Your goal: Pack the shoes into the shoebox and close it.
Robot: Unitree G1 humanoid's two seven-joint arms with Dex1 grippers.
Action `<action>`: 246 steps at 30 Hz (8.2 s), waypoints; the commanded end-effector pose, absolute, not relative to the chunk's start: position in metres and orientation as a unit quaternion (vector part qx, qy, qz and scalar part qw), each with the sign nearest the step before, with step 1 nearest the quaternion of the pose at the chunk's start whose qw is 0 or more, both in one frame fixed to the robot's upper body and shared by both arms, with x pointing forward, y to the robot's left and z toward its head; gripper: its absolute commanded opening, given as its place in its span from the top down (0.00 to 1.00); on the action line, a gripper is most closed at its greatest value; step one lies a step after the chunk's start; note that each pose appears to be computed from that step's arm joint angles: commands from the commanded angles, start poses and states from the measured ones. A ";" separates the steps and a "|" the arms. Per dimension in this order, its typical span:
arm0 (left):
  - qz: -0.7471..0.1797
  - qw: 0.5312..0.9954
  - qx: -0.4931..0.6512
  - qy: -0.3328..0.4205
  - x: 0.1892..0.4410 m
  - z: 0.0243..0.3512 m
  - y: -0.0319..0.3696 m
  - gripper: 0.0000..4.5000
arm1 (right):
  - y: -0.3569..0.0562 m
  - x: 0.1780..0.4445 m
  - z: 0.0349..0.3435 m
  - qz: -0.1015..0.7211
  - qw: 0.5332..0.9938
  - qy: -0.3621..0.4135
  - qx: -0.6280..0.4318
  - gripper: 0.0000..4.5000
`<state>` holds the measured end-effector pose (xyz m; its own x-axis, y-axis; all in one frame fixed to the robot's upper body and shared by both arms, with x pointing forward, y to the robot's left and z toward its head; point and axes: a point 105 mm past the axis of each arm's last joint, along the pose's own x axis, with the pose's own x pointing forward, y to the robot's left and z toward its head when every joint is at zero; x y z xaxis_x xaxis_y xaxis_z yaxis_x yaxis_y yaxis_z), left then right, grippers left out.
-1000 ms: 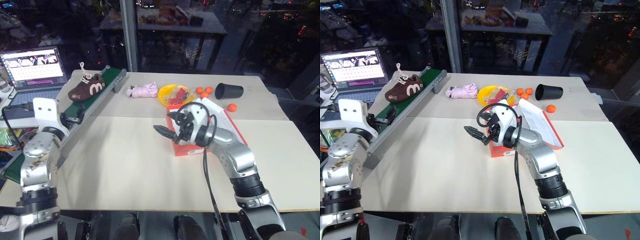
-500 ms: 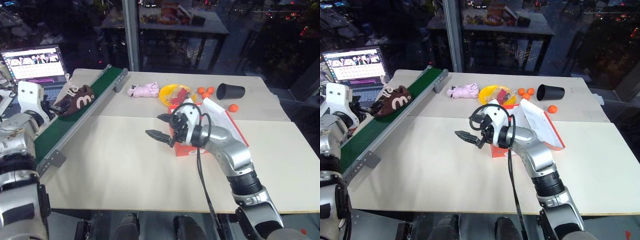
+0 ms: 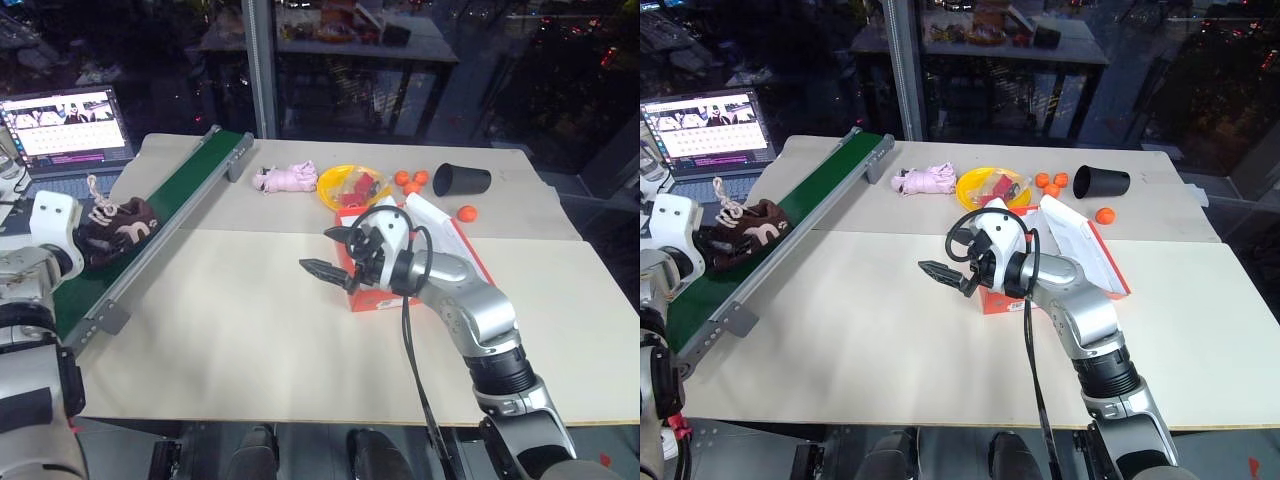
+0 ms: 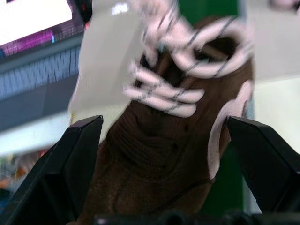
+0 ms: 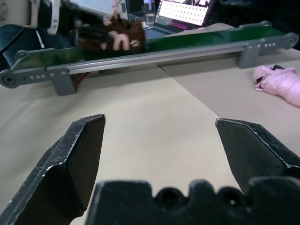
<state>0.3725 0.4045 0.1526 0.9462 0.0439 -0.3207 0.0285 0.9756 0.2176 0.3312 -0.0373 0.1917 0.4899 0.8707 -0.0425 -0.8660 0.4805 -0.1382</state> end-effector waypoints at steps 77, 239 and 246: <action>-0.476 0.875 -0.046 -0.072 0.353 0.288 0.029 0.98 | -0.110 0.367 0.283 0.328 0.868 -0.084 0.364 0.50; 0.020 0.998 0.066 0.007 0.357 0.165 0.408 0.03 | -0.032 0.338 0.179 0.514 0.855 -0.002 -0.075 0.00; 0.030 0.996 0.073 0.037 0.357 0.154 0.413 0.03 | -0.034 0.337 0.178 0.509 0.857 0.000 -0.077 0.00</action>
<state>0.3584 0.4033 0.1384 0.9949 0.0390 -0.0928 -0.0298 0.9947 0.0988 0.3407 -0.0329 0.1640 0.4806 0.8686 -0.1203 -0.8765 0.4719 -0.0946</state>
